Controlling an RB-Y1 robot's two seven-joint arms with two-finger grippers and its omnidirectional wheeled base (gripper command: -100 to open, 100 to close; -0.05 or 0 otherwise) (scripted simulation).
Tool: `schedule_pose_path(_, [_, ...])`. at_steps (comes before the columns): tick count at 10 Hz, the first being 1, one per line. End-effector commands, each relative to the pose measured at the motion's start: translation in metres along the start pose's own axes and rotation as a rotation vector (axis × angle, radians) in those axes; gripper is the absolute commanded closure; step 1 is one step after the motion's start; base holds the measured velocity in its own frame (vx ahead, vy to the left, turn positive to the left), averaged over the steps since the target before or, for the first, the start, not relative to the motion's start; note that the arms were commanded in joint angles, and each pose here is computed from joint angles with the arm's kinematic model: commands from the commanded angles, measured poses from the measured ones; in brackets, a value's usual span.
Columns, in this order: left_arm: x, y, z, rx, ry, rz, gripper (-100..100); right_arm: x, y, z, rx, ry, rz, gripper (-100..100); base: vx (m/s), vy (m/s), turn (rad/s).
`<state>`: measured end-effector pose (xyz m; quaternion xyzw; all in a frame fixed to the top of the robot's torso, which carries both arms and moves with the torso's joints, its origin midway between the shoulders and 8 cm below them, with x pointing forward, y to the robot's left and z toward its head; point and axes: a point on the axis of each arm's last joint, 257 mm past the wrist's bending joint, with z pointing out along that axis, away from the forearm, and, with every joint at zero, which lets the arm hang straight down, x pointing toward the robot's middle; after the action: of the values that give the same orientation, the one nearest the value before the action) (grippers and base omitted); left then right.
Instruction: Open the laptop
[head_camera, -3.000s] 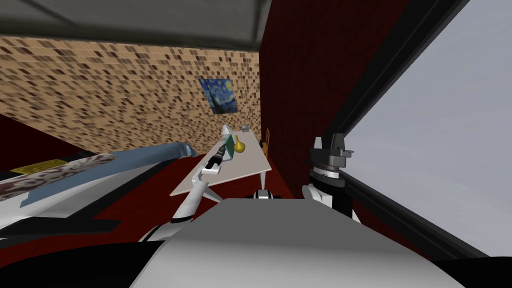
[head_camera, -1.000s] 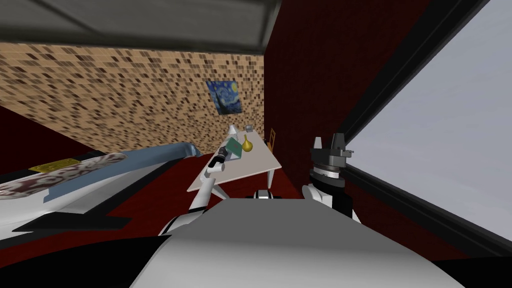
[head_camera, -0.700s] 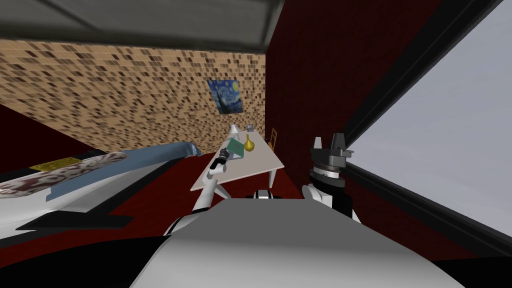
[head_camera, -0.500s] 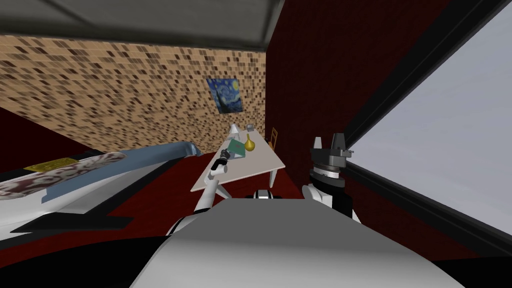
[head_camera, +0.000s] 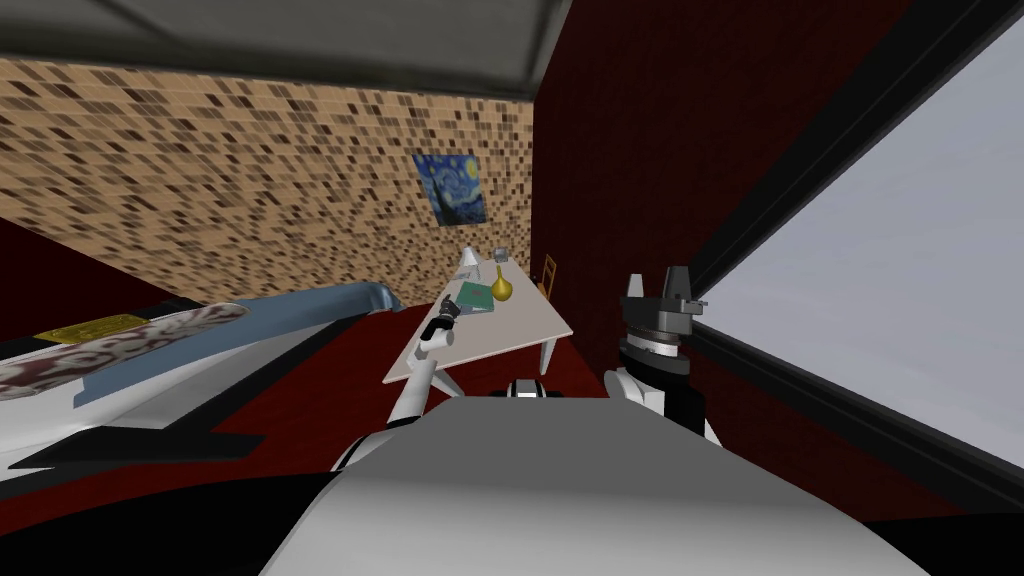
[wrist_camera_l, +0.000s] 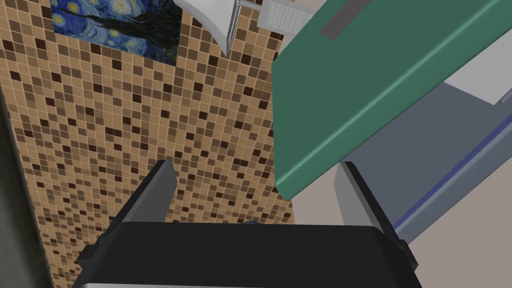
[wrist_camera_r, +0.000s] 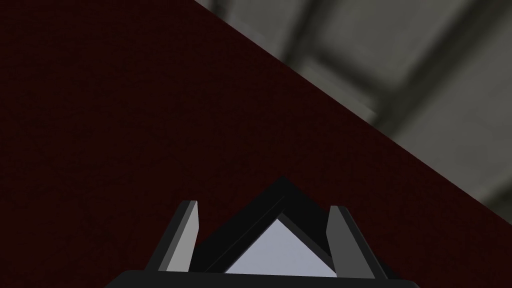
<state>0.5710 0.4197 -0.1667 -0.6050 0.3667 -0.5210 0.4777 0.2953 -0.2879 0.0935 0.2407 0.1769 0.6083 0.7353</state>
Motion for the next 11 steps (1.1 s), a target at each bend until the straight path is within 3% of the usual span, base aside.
schedule_pose_path(1, [0.004, -0.02, 0.002, 0.004, 0.006, -0.001, -100, 0.0, 0.0, 0.0, 0.0, 0.0, 0.0, 0, 0.004, -0.028, 0.003])
schedule_pose_path(4, [0.005, -0.042, 0.003, 0.003, 0.011, 0.0, -100, 0.0, 0.0, 0.0, 0.0, 0.0, 0.0, 0, 0.0, -0.026, 0.013])
schedule_pose_path(5, [0.005, -0.039, 0.003, 0.003, 0.009, 0.002, -100, 0.0, 0.0, 0.0, 0.0, 0.0, 0.0, 0, 0.0, -0.013, 0.006])
schedule_pose_path(6, [0.004, -0.039, 0.003, 0.0, 0.009, 0.002, 0, 0.0, 0.0, 0.0, 0.0, 0.0, 0.0, 0, 0.0, 0.0, 0.0])
schedule_pose_path(11, [0.005, -0.037, 0.003, -0.003, 0.008, 0.001, 0, 0.0, 0.0, 0.0, 0.0, 0.0, 0.0, 0, 0.0, 0.0, 0.0])
